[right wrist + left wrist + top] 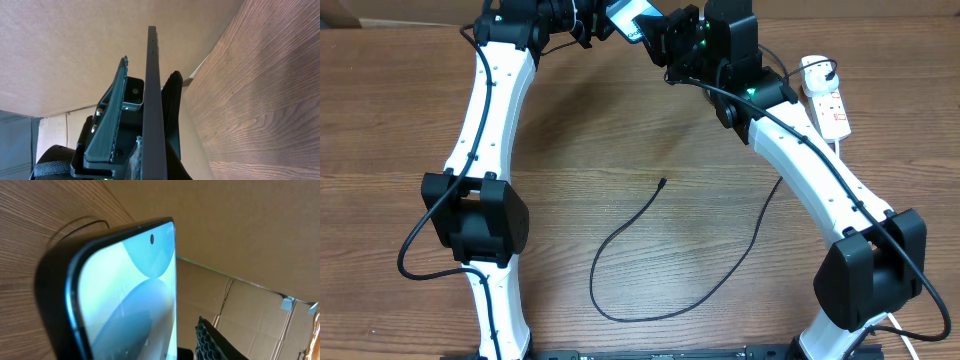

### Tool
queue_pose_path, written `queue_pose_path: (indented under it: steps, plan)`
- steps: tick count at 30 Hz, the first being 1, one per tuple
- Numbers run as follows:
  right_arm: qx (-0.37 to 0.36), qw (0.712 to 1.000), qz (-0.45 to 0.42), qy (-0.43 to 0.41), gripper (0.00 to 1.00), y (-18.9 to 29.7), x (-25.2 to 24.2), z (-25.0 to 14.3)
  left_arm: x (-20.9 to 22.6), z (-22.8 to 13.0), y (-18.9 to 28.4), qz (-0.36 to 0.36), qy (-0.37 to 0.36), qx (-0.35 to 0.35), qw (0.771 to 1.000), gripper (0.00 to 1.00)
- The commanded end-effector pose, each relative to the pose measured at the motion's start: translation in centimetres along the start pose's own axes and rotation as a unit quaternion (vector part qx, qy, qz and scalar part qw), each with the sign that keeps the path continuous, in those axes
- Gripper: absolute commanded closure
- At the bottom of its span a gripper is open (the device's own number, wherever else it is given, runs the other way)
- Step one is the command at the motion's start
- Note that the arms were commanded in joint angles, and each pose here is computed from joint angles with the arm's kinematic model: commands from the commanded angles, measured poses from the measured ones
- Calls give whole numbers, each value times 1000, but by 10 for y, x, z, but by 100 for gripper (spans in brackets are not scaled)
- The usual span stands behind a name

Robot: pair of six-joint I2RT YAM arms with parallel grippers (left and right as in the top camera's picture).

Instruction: Plug charger to phone and switch on socket

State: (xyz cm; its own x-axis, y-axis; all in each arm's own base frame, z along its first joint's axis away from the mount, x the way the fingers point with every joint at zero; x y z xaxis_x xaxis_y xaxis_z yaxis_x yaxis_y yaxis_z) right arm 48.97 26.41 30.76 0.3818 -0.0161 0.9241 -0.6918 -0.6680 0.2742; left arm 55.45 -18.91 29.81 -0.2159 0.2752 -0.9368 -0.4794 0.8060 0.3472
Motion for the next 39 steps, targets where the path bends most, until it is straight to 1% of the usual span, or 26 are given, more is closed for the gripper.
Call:
queue_pose_path:
  steps: [1,5,11,12,14,22,25,29,35,39]
  plan:
    - [-6,1000,10,8,96,4,9,-2,-3,-2,-2,-5,-2,6,1000,66]
    - [-6,1000,6,6,96,4,7,-2,-3,-2,-2,-5,-2,6,1000,73]
    - [-6,1000,4,6,96,4,6,-2,-3,-2,-2,-5,-2,6,1000,75]
    - [-6,1000,4,5,96,4,6,-2,-3,-3,-2,-5,-2,6,1000,76]
    - [-6,1000,2,5,96,4,5,-2,-3,-3,-2,-6,-2,8,1000,81]
    - [4,1000,-1,4,96,4,4,-5,-3,-3,-2,-6,-2,7,1000,84]
    - [5,1000,-1,4,95,4,4,-5,-3,-3,-2,-6,-2,7,1000,88]
    - [14,1000,-3,4,87,4,3,-8,-3,-3,-2,-6,-2,7,1000,89]
    - [16,1000,-9,2,85,4,0,-8,-3,-3,-2,-6,-2,7,1000,96]
    - [15,1000,-13,15,73,4,-1,-8,-3,-3,-2,-6,-2,7,1000,96]
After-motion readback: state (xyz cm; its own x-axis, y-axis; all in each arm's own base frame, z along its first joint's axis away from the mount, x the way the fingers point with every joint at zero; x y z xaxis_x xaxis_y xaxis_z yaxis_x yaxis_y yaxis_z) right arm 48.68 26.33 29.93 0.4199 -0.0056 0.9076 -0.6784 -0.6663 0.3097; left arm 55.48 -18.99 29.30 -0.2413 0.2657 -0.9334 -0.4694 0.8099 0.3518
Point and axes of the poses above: each gripper's point midway between its finger pads, its own y axis back along the fingers, its own x axis along the line the jaws close on, z = x × y, the point moved 2 cm from there along y, back along the fingers, and after that the axes turned 9 degrees about -y, right-handed, at the moved point
